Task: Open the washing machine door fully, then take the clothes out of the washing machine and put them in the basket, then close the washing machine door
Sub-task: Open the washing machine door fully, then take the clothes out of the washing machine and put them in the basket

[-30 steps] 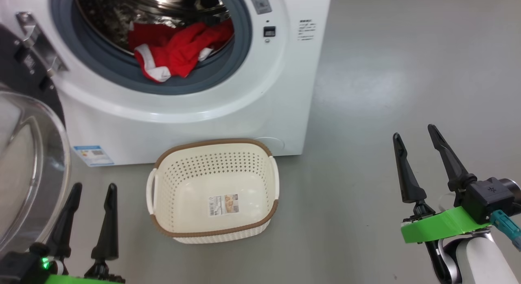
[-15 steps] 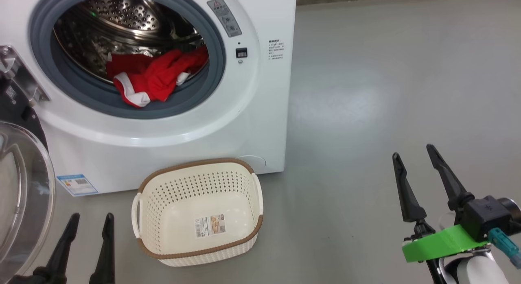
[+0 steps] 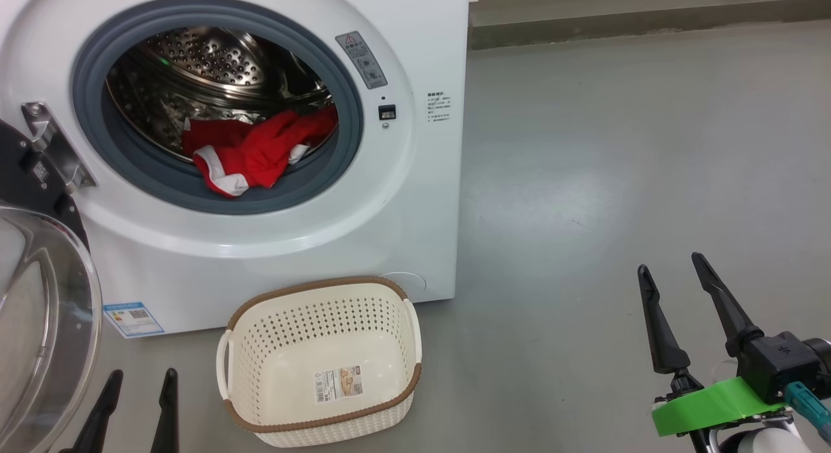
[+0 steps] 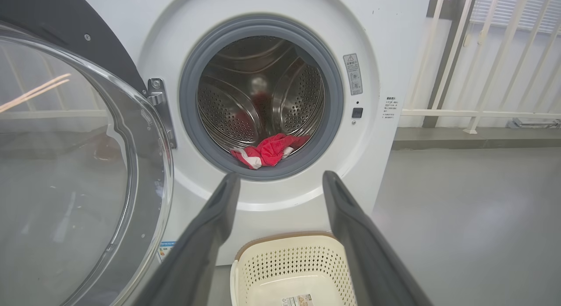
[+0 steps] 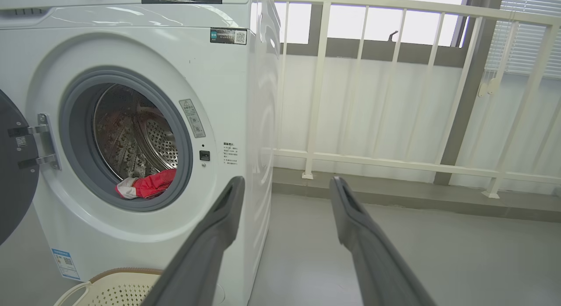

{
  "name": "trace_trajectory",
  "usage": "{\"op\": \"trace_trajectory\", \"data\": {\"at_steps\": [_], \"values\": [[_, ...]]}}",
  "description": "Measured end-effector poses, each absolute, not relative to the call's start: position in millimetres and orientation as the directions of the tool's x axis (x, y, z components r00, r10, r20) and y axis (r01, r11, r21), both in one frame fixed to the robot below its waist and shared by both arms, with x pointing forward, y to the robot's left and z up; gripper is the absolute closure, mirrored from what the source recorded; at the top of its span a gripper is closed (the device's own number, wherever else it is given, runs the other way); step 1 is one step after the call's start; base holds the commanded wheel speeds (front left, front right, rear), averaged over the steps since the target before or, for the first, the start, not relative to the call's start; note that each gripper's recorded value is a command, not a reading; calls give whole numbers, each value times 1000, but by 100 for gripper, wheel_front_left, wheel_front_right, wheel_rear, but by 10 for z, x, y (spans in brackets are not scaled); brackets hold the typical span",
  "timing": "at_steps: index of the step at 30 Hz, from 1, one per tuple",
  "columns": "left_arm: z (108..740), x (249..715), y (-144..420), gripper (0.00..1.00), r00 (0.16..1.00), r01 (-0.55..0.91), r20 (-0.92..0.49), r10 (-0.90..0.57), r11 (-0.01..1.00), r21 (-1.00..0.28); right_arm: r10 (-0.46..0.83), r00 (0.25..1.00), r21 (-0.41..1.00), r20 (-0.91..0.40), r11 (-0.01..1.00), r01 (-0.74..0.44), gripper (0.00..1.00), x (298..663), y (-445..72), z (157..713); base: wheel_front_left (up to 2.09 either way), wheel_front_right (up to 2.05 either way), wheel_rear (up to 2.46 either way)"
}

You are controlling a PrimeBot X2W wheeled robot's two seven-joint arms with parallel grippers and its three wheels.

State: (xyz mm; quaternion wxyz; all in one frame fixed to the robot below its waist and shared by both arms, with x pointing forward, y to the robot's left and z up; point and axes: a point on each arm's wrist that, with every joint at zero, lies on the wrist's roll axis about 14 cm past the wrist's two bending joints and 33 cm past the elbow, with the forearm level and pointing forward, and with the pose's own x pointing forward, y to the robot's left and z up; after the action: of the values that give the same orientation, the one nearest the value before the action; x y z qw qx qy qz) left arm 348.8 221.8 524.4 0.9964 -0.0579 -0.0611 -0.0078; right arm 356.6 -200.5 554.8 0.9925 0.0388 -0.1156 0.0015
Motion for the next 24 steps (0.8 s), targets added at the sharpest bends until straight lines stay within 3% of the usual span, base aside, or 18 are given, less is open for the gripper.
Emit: {"op": "trace_trajectory", "data": {"at_steps": [12, 24], "values": [[5242, 3473, 2270, 0, 993, -3, 120, 14, 996, -91, 0, 975, 77, 220, 997, -17, 0, 3607, -1983, 5517, 41, -41, 0], [5393, 3463, 2245, 0, 985, 5, 171, 16, 992, -125, 15, 978, 85, 210, 996, -34, 0, 3648, -1927, 5482, 168, -168, 0]]}}
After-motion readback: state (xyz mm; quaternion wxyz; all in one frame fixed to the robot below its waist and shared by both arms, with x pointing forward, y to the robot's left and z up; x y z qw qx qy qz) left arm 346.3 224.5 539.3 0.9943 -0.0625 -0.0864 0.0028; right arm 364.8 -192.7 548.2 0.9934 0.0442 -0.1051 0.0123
